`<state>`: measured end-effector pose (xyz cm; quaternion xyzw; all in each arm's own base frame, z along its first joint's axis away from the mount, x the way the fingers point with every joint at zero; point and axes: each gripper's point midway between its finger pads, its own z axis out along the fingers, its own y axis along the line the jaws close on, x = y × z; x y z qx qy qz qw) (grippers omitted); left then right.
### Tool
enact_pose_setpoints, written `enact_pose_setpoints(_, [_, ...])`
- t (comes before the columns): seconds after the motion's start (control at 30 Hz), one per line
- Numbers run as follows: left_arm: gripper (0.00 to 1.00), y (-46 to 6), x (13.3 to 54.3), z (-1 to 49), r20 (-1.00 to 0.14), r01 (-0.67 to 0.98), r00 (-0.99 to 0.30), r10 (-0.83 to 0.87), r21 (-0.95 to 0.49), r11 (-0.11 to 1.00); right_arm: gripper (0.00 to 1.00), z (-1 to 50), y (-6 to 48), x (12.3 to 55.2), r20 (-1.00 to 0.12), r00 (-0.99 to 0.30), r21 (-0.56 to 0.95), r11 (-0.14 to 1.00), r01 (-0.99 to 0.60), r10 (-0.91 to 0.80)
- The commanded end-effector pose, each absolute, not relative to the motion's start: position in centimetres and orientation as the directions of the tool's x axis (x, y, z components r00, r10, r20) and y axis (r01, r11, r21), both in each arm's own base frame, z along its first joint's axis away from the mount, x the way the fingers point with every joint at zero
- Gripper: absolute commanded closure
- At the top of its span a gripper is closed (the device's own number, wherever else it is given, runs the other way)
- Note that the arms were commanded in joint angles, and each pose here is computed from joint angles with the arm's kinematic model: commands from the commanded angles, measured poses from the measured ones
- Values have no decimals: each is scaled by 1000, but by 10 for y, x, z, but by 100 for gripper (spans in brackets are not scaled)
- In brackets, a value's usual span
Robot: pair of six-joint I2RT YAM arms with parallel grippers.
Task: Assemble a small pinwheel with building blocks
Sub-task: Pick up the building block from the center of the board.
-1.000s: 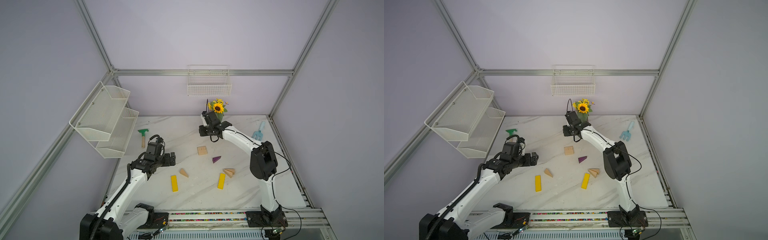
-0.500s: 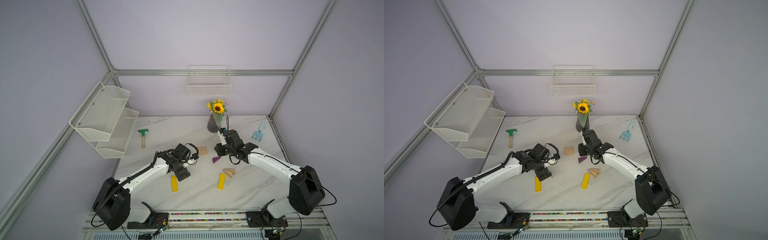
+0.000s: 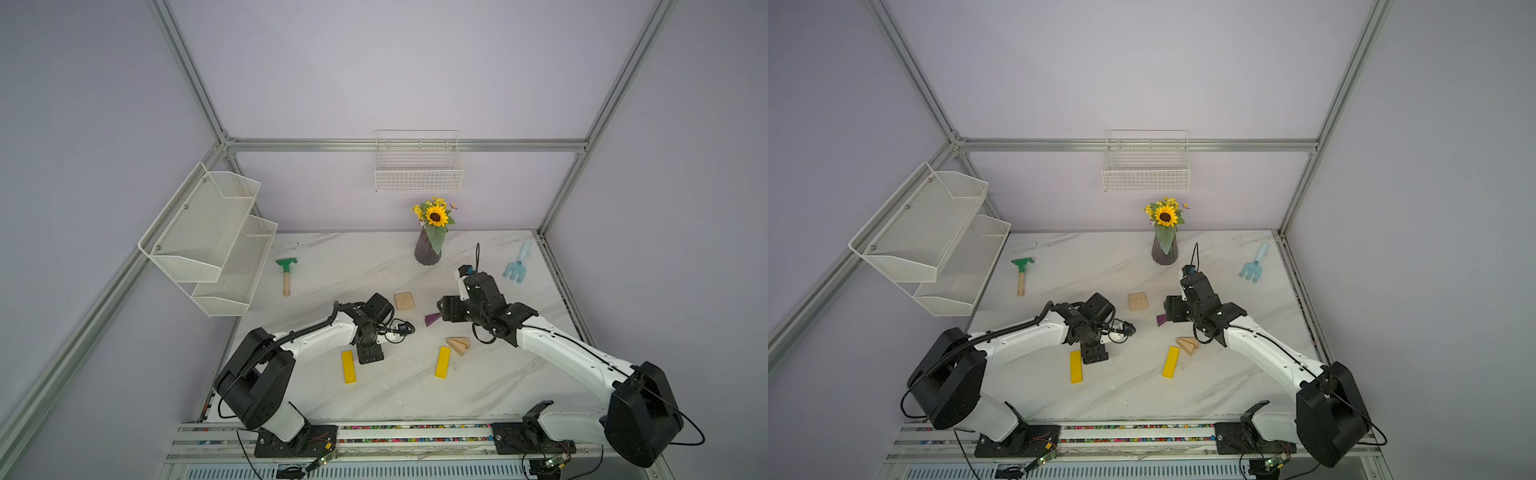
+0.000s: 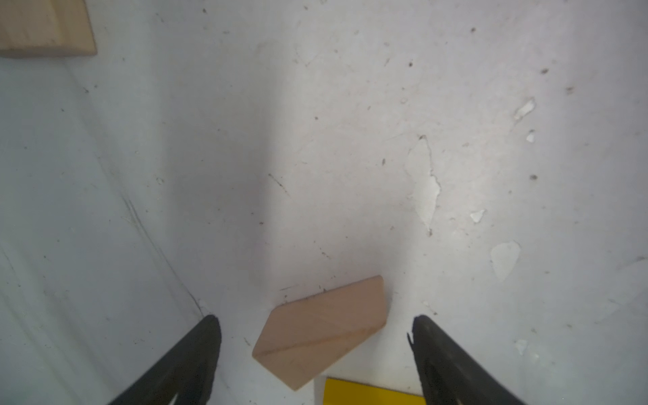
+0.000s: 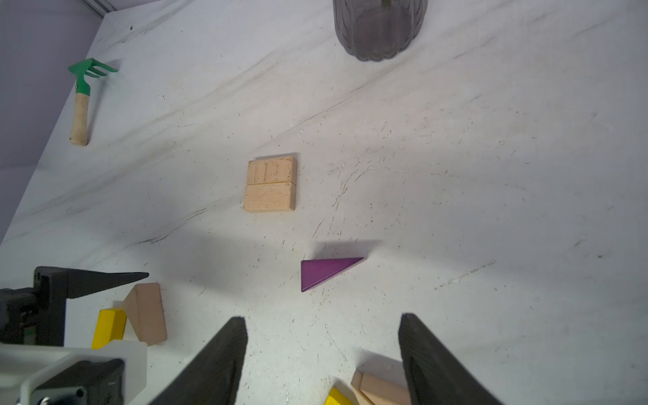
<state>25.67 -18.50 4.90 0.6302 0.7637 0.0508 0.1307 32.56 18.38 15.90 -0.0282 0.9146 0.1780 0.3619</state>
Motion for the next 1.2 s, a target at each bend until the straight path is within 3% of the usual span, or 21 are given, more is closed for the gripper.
enact_pose_setpoints(0.0, [18,-196,263,52,-165,950,-132,977,259,172,24,167,175,328,-691,-709,329,934,-138,138])
enact_pose_setpoints(0.13, [25,-194,270,44,-154,942,-151,977,278,189,23,163,174,327,-679,-718,341,931,-126,152])
enact_pose_setpoints(0.33, [43,-191,272,31,-126,939,-167,978,282,197,23,161,174,326,-669,-726,354,928,-119,162])
enact_pose_setpoints(0.67, [83,-189,281,29,-198,920,-264,944,243,308,23,163,175,327,-667,-728,360,924,-125,162])
enact_pose_setpoints(0.87, [95,-198,301,26,-185,902,-373,909,160,402,23,159,175,327,-661,-732,363,924,-119,165])
enact_pose_setpoints(1.17, [95,-225,328,23,-240,857,-491,838,41,514,24,157,178,329,-654,-737,372,921,-118,169])
